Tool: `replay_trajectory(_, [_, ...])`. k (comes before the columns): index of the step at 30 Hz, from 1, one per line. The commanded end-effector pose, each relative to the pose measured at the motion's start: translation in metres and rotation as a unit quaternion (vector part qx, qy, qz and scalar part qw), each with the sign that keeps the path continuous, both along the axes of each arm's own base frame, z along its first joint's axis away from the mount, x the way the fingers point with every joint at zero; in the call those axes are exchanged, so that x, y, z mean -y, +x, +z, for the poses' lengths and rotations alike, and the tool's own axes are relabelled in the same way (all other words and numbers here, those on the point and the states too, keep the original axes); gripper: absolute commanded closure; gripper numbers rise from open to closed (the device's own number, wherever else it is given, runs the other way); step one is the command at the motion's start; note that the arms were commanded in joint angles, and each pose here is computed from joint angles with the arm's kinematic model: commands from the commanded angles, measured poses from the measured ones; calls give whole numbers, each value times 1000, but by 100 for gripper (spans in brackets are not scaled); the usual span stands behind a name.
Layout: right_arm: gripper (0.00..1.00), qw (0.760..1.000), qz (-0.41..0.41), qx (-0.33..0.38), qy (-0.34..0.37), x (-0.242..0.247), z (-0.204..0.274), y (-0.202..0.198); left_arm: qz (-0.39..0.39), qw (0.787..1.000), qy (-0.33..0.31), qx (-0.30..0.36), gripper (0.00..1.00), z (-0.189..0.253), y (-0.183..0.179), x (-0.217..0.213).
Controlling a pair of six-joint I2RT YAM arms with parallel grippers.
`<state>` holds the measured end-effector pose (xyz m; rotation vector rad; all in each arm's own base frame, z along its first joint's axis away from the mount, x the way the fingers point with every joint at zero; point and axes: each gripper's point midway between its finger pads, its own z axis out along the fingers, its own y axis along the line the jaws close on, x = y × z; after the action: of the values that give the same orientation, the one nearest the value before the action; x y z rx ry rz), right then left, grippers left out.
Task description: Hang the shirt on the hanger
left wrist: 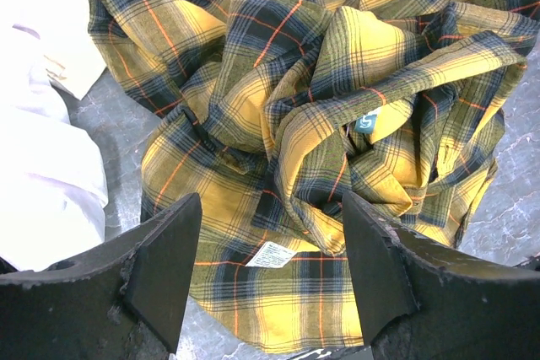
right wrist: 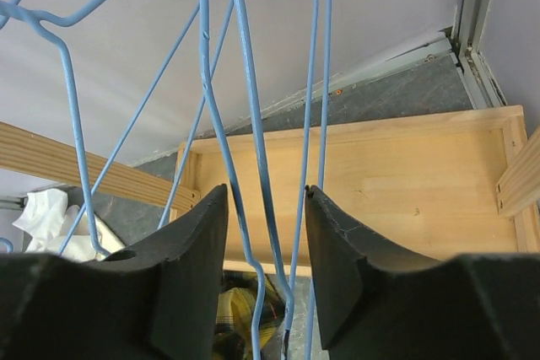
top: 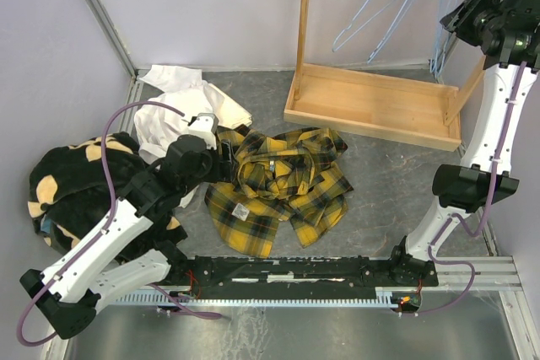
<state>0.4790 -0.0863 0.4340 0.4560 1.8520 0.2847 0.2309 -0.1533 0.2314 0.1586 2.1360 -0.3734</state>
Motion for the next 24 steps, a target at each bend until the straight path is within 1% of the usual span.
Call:
replay_trajectory(1, [49,998,22,60,-16,-6,35,-3,3,1000,-8,8,26,4,0,-2])
replay_trajectory(6, [48,996,17,90,-15,-8,50,-9,4,1000,-10,14,26,9,0,-3])
replay_trajectory(14, [51,993,-14,109,-40,1,59,-22,0,1000,-13,6,26,4,-3,-1])
replay_trajectory(20, [48,992,-20,118,-50,2,65,-29,0,1000,-18,5,27,5,-2,1])
replay_trajectory(22, [49,991,-36,116,-49,6,63,-31,0,1000,-19,5,27,6,-2,1])
replay_trajectory(24, [52,991,-51,115,-50,11,62,-33,-1,1000,-20,6,27,6,-3,1])
